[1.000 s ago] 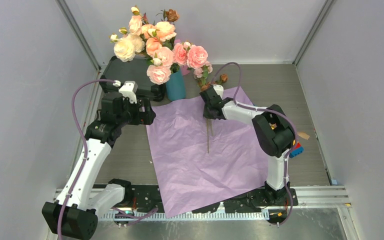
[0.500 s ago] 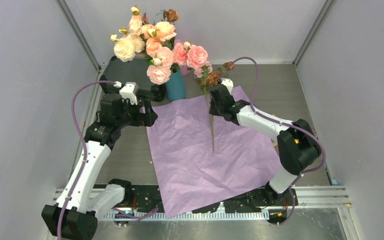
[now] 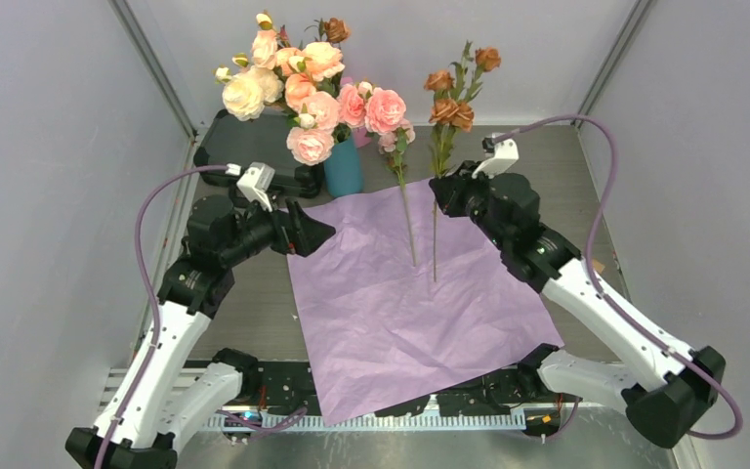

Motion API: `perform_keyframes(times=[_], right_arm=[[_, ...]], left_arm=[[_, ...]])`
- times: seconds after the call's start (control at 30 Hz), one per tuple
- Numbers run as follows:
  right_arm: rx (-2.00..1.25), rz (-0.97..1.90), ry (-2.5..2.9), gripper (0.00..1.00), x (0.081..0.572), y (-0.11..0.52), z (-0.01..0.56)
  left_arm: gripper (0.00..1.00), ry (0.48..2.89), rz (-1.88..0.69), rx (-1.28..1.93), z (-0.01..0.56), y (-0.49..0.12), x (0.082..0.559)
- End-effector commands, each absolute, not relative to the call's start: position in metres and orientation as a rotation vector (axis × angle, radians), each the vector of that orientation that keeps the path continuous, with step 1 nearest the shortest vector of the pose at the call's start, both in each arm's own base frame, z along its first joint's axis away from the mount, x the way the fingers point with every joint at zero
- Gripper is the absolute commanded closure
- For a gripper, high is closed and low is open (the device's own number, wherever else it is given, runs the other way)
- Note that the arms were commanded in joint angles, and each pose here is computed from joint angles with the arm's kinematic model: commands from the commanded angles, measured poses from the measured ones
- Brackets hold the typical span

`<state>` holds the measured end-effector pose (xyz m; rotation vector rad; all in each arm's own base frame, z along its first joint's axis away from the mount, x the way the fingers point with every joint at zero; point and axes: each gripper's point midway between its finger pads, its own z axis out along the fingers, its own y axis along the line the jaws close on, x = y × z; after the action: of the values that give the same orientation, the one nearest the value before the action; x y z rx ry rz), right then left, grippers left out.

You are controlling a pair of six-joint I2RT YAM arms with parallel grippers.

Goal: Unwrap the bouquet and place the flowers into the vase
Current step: Pick up the fake flower from the wrapping paper, then insert the fake flower into the vase.

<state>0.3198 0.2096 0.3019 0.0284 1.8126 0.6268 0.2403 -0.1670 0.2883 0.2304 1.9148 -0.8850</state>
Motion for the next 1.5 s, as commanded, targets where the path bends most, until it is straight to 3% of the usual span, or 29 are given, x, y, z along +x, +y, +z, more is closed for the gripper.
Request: perform_keyframes(times=[0.0,0.23,0.73,0.9,1.07,1.47], right_arm=[[-0.127,0.793,1.591,1.00,0.297,0.226,0.362],[-0.403,1.063,1.384,1.00,0.246,0.262,0.431],[-0.798,1.431,1.371,1.00,0.170,0.326,0.442],[-0.841,1.470,1.389,1.00,0.164,0.331,0.436],[-0.860,1.492,1.415,1.00,0.163,0.335,0.430],[-0.857,1.472,1.451,1.00,0.168,0.337,0.423]], left_arm=[[0.06,1.704,-1.111,0.279,0.362,-0.199,0.223],[0.06,1.502,-1.325,0.364,0.433,-0.240,0.199],[0.11,1.327,-1.455,0.348,0.475,-0.269,0.202],[0.29,1.308,-1.421,0.303,0.476,-0.260,0.203],[0.40,1.294,-1.413,0.295,0.479,-0.256,0.200],[0.85,1.292,-1.415,0.299,0.479,-0.255,0.199]])
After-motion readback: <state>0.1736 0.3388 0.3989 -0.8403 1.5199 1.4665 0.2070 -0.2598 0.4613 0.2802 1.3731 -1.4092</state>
